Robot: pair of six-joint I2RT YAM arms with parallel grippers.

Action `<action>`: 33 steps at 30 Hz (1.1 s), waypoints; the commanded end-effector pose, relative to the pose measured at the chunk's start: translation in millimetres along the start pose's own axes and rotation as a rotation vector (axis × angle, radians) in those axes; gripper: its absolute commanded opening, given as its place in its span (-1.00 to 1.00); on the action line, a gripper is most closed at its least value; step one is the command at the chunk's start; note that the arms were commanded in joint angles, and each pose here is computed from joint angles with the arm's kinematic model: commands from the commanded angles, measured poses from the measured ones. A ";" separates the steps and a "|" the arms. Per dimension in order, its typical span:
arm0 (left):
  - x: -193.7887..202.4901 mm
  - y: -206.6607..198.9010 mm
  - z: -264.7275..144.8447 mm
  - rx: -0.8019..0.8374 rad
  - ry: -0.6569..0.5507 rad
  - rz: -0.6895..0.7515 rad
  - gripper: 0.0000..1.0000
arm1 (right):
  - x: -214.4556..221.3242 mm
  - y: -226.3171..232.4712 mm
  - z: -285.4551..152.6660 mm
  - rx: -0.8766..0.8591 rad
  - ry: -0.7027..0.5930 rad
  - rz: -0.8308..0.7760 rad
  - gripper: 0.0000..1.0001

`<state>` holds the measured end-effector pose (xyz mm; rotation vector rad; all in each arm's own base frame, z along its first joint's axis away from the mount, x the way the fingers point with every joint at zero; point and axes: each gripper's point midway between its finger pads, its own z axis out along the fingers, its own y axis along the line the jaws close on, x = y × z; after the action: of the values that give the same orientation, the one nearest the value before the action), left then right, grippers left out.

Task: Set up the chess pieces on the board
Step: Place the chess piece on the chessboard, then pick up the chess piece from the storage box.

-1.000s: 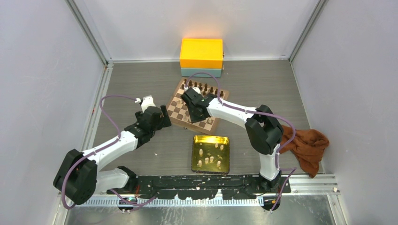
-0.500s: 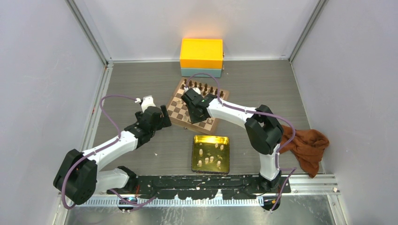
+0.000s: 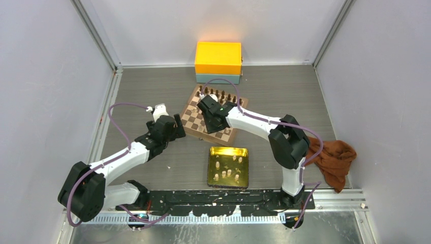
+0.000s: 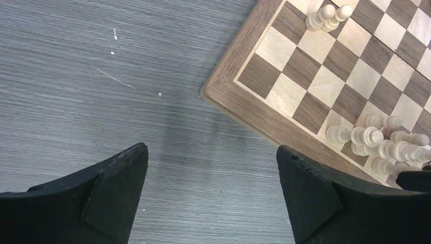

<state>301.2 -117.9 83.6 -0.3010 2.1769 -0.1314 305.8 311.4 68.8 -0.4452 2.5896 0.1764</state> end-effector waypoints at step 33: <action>-12.8 -8.5 5.3 -0.012 -0.023 -0.016 0.95 | 59.6 8.9 -137.5 -0.139 -0.180 -0.035 -0.31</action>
<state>301.5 -117.5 77.2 -0.2992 2.2004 -0.1083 205.8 277.4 152.0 -0.5154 2.4189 0.3218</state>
